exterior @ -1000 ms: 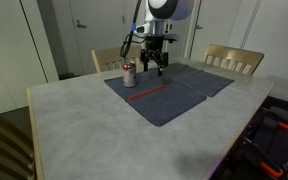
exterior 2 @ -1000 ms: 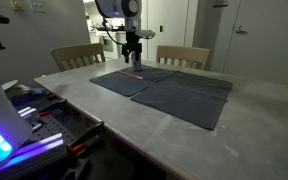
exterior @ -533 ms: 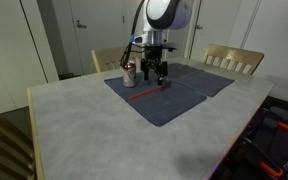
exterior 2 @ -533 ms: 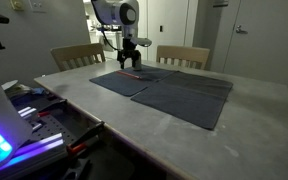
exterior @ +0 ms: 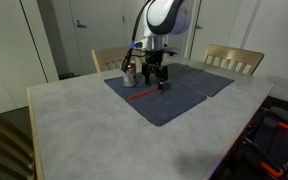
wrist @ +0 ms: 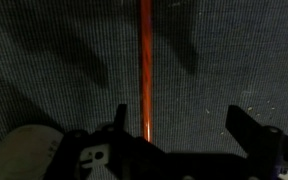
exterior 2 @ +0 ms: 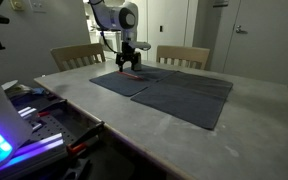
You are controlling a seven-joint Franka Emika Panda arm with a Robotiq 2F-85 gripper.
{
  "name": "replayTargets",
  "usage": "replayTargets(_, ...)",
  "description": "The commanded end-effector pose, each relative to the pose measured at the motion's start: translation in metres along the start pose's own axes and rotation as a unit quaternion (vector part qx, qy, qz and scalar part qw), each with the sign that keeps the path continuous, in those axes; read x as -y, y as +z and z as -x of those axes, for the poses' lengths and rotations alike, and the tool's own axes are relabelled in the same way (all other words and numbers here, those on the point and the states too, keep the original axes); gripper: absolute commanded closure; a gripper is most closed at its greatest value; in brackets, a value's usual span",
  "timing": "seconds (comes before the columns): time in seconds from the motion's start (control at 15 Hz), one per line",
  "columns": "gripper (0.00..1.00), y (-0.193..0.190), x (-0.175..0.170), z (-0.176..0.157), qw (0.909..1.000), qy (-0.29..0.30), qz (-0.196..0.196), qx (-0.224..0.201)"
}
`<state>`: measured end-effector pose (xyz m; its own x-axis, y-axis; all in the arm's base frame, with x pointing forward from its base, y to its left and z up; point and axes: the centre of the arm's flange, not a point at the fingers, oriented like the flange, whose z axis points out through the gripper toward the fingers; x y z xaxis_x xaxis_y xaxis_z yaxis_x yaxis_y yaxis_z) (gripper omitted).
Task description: Put the orange straw in the can
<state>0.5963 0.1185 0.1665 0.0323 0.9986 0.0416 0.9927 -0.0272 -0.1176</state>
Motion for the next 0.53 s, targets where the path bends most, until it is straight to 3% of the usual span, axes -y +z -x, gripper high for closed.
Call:
replayTargets(0.0,0.00,0.012,0.001,-0.001,0.9998,-0.008,0.018,0.008)
replayTargets(0.27,0.03,0.023,-0.005,-0.003,0.9983,-0.031,0.039,0.031)
replayTargets(0.47,0.15,0.027,-0.005,-0.005,0.9967,-0.046,0.051,0.043)
